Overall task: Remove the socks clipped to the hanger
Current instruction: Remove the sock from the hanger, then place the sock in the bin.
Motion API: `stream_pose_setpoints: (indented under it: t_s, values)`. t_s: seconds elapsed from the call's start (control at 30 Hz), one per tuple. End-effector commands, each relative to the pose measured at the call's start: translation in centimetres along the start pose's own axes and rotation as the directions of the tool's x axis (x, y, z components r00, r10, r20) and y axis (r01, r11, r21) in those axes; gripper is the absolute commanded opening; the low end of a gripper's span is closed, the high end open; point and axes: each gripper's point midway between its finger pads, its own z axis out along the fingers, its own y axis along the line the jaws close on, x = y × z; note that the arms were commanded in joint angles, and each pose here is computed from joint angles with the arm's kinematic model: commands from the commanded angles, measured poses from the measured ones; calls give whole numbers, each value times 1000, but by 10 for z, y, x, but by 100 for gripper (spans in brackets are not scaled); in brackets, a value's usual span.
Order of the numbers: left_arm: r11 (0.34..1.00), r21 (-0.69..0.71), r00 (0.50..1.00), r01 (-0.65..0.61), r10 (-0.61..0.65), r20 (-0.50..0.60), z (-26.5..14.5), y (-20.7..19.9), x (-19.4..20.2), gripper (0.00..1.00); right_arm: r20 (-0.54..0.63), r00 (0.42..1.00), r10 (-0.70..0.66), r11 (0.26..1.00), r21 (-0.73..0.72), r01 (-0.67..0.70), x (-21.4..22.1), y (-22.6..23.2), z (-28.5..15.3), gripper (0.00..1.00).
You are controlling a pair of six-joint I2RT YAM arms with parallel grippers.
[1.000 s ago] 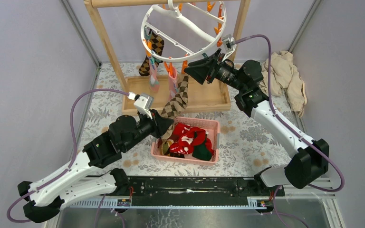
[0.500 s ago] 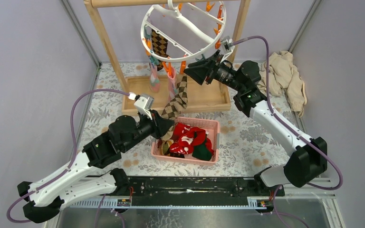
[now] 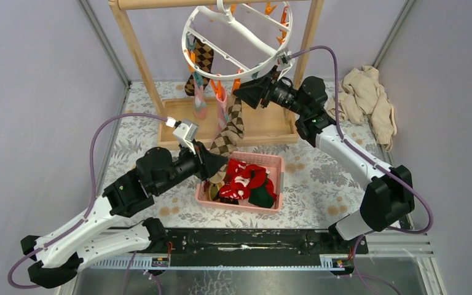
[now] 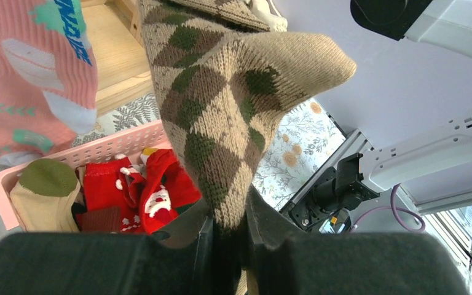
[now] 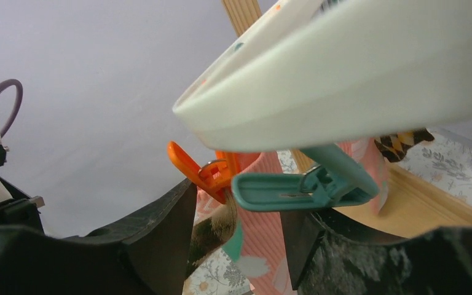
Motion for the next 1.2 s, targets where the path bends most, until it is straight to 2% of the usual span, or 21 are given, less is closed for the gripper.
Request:
stream_pose_setpoints:
  t_s: [0.0,0.3,0.5,0.73,0.83,0.9,0.93,1.0,1.03,1.17]
  values:
    - [999,50,1000,9,-8,-19,-2,-13,-3,23,119,989,-89,992,-84,99,-47,29,5,58]
    - [999,50,999,7,-5,-39,1,-13,2,23,138,987,-86,988,-112,102,-57,35,9,57]
    - [999,50,999,3,-1,-41,1,-13,2,23,129,988,-83,989,-115,98,-55,33,11,43]
    - [999,53,999,0,2,-49,2,-13,4,23,123,989,-80,989,-117,94,-52,31,12,12]
    - [999,52,998,3,0,-57,3,-13,6,23,122,989,-78,989,-117,92,-51,32,11,11]
    - [999,52,998,4,-1,-61,4,-12,8,24,118,990,-76,990,-110,89,-50,30,10,13]
    - [999,51,998,5,-2,-65,4,-12,10,24,114,991,-74,991,-105,86,-49,29,10,18]
    - [999,52,997,7,-3,-72,7,-11,14,24,90,994,-63,992,-102,72,-44,29,9,46]
    - [998,57,997,8,-4,-80,9,-11,16,24,71,996,-57,993,-101,65,-40,28,8,55]
    - [995,96,994,23,-13,-104,18,-18,24,24,44,998,-41,998,-53,43,-27,28,-9,66]
